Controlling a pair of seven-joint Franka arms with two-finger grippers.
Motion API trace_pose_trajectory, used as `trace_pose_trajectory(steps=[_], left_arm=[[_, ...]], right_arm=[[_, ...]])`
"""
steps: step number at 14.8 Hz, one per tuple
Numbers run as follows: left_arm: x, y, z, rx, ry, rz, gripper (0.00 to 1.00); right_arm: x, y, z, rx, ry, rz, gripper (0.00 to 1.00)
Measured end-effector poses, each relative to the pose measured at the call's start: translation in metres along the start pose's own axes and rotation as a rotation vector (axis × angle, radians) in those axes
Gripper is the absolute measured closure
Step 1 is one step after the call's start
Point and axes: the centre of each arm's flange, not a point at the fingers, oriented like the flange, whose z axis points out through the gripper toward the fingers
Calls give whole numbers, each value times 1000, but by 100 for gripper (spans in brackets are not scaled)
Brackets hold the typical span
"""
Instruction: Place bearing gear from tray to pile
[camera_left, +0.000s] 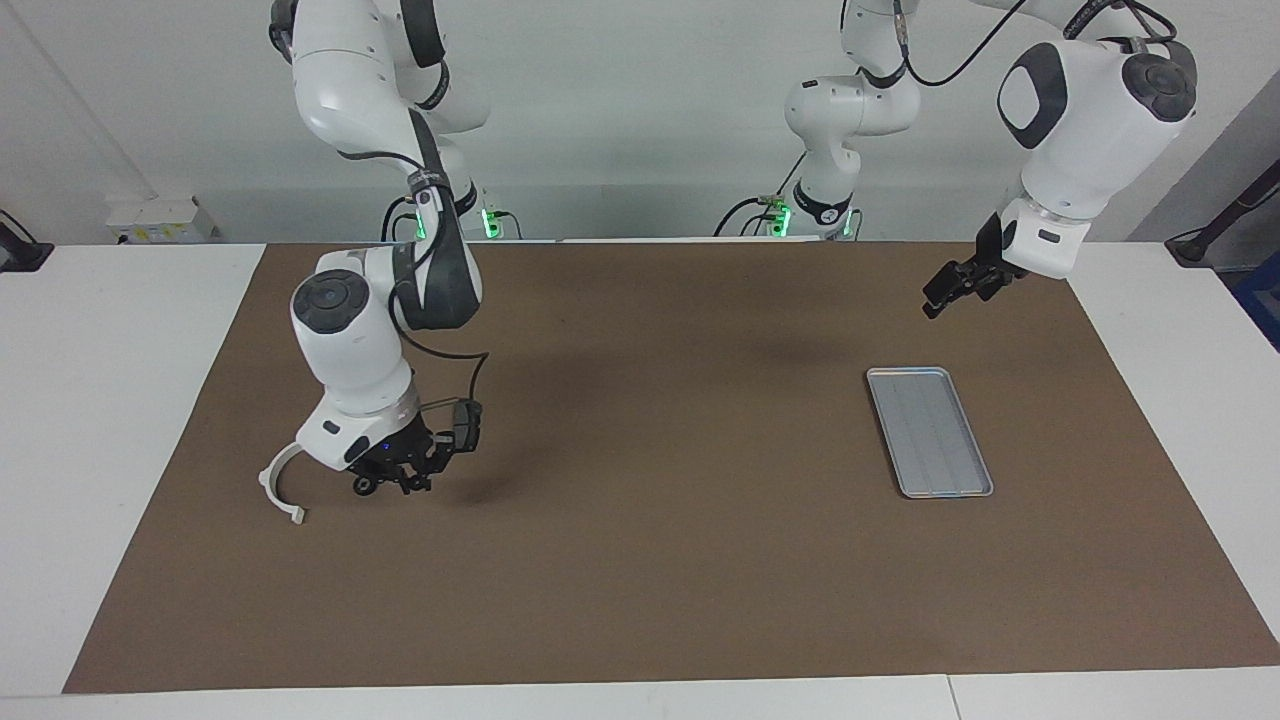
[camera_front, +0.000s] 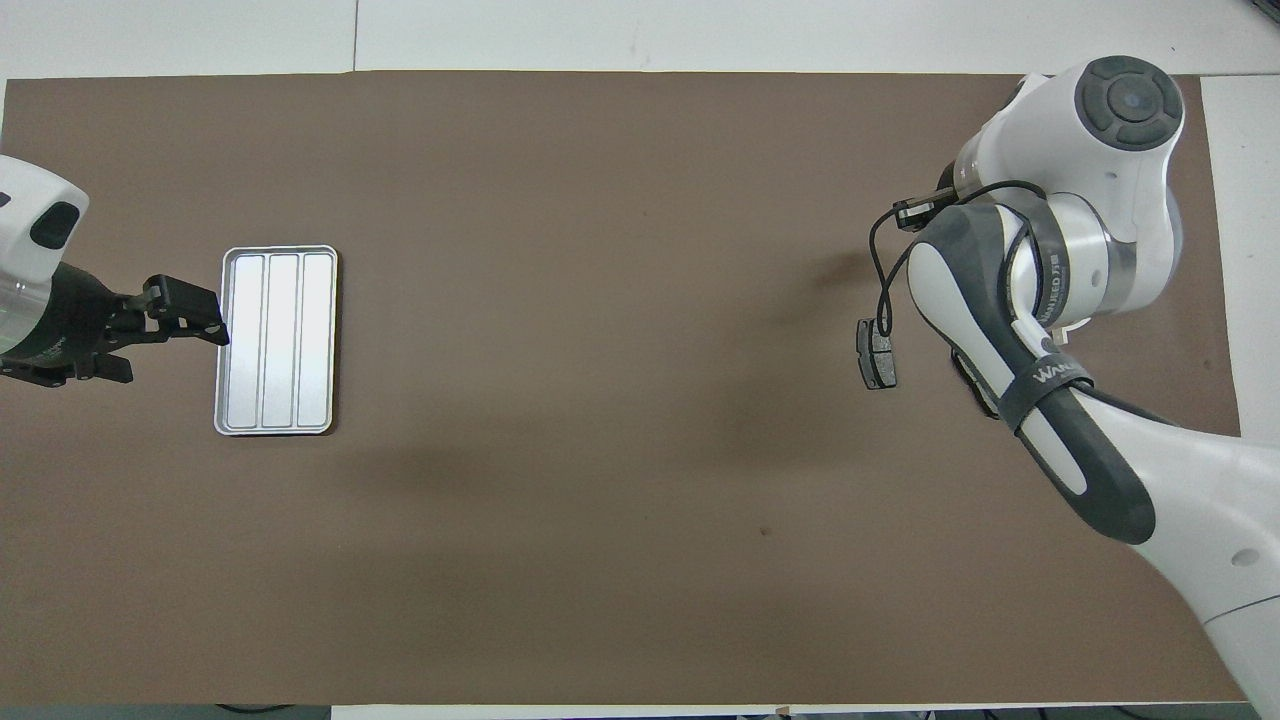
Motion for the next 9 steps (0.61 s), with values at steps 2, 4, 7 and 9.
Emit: trace_pose_trajectory(steps=[2, 4, 7, 9], left_arm=[[0, 0, 0, 0, 0, 1, 0], [0, 1, 0, 0, 0, 2, 0], [-1, 1, 0, 0, 0, 3, 0], [-1, 2, 0, 1, 0, 4, 0]], right_arm=[[-6, 12, 14, 0, -3, -18, 76], [-13, 14, 28, 2, -9, -24, 76], [-23, 13, 46, 5, -18, -26, 76], [-30, 13, 58, 6, -22, -30, 76]])
